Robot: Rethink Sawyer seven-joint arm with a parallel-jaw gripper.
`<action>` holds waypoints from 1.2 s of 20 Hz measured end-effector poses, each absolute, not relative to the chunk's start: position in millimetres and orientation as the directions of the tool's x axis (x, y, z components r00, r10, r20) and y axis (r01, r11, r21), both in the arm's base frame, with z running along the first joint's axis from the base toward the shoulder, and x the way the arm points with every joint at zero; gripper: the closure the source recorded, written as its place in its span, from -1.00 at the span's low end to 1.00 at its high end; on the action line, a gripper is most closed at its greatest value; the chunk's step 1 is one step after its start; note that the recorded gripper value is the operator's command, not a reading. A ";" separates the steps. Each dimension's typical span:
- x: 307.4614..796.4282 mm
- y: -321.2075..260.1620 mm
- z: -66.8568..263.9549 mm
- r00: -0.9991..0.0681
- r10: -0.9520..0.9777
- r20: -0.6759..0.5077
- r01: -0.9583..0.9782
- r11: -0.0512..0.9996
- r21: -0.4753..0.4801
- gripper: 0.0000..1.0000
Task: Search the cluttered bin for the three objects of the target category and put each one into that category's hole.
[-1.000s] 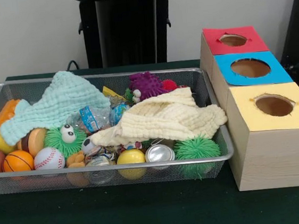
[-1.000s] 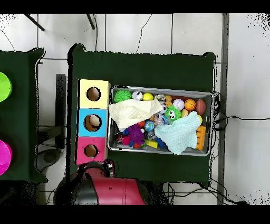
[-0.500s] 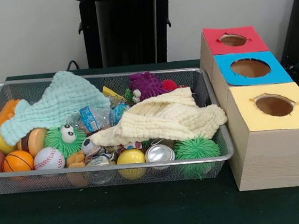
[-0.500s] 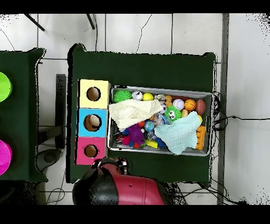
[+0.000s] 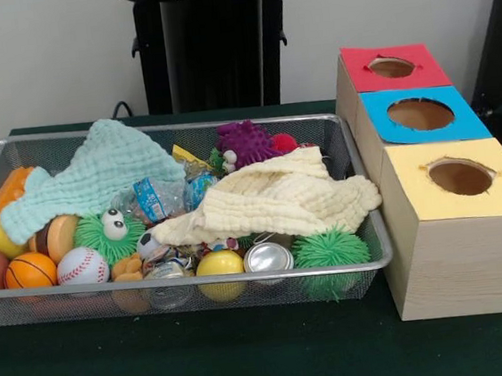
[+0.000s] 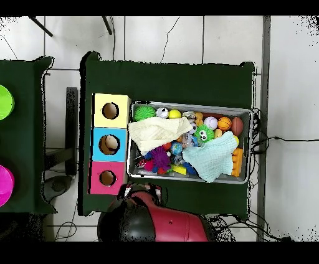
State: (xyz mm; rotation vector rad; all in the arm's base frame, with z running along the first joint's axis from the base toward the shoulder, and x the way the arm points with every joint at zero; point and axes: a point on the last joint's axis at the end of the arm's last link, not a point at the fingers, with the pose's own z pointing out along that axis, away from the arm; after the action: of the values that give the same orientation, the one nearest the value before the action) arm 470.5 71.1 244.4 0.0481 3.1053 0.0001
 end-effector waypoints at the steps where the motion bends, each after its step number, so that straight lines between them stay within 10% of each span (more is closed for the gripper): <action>1: 470.9 71.6 245.1 -0.999 0.030 -0.033 0.030 1.000 0.002 -1.00; 24: 522.8 75.6 224.5 -1.000 0.022 -0.019 0.021 0.999 0.049 -1.00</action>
State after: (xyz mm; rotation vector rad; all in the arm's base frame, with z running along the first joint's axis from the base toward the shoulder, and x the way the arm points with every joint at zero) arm 522.8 75.6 224.5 0.0339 3.1207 0.0769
